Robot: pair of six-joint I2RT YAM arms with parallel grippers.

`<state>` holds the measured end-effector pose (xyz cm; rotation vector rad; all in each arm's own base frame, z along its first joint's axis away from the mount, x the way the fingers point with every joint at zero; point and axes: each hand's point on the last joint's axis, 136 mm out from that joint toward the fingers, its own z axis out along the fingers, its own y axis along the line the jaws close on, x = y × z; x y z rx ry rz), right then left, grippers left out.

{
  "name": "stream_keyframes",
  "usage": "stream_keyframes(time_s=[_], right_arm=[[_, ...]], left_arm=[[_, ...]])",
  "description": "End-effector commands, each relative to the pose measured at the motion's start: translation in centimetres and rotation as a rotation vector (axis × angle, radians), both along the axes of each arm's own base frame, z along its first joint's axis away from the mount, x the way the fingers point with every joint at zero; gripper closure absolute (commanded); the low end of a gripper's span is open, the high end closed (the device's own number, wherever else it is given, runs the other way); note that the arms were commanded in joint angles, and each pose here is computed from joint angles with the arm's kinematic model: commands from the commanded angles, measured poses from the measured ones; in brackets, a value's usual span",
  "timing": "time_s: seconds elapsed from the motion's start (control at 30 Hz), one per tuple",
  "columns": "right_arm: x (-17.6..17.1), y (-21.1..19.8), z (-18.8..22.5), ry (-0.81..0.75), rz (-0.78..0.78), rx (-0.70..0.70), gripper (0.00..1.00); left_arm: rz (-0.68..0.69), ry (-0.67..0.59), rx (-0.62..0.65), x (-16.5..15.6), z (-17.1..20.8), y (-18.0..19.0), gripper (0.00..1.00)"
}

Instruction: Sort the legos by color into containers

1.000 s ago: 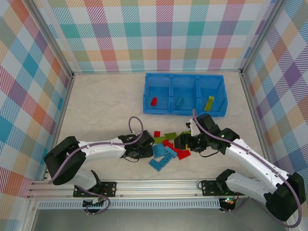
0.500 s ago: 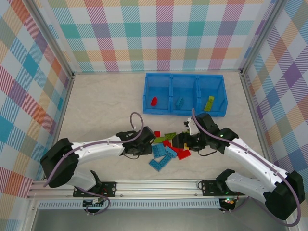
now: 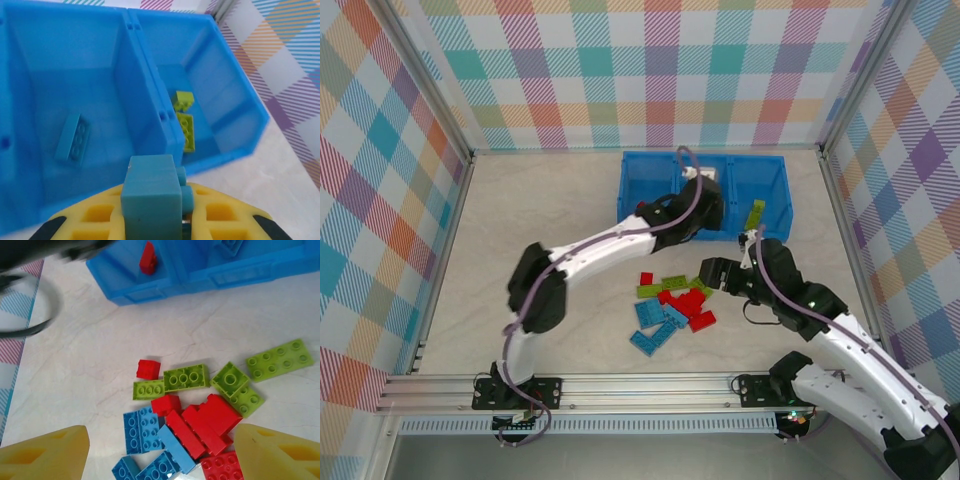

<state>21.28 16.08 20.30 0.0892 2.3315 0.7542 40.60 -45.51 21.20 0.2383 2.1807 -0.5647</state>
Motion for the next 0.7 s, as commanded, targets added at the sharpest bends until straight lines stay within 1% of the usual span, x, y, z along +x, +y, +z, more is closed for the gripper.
stream_keyframes(time_s=[0.0, 0.07, 0.1, 0.17, 0.2, 0.23, 0.27, 0.37, 0.5, 0.53, 0.6, 0.67], right_arm=[[-0.2, -1.6, 0.5, -0.027, -0.066, -0.013, 0.23], [-0.6, -1.9, 0.1, -0.014, -0.067, -0.025, 0.23], [-0.8, -2.0, -0.1, -0.005, -0.065, -0.030, 0.23], [-1.0, -2.2, -0.3, 0.007, -0.067, -0.036, 0.23], [-1.1, -2.3, -0.4, 0.012, -0.070, -0.038, 0.23], [-1.2, -2.3, -0.4, 0.015, -0.070, -0.036, 0.23], [-1.2, -2.4, -0.4, 0.018, -0.072, -0.036, 0.23], [-1.4, -2.4, -0.3, 0.020, -0.071, -0.033, 0.23], [-1.6, -2.5, -0.5, 0.031, -0.075, -0.034, 0.23], [-1.6, -2.6, -0.6, 0.033, -0.077, -0.032, 0.23], [-1.8, -2.6, -0.8, 0.037, -0.079, -0.026, 0.23], [-1.9, -2.4, -1.2, 0.046, -0.071, -0.023, 0.23]], left_arm=[[-0.013, -0.014, 0.129, 3.6, -3.2, 0.1, 0.89], [-0.048, -0.010, 0.159, 4.5, -4.5, -1.1, 0.86], [-0.056, -0.007, 0.170, 4.8, -4.9, -1.5, 0.83], [-0.044, -0.003, 0.177, 5.4, -5.8, -1.8, 0.73], [-0.037, 0.005, 0.168, 5.7, -6.1, -1.8, 0.65], [-0.035, 0.013, 0.153, 5.7, -6.1, -1.9, 0.60], [-0.035, 0.017, 0.141, 5.6, -5.8, -2.0, 0.59], [-0.039, 0.014, 0.099, 5.2, -3.9, -2.0, 0.56], [-0.049, -0.003, 0.033, 3.5, 0.5, -0.9, 0.57], [-0.045, -0.016, 0.007, 2.7, 2.0, -0.1, 0.58], [-0.031, -0.020, -0.024, 0.9, 3.6, 1.8, 0.59], [-0.008, -0.003, -0.026, -1.2, 4.4, 4.4, 0.59]])
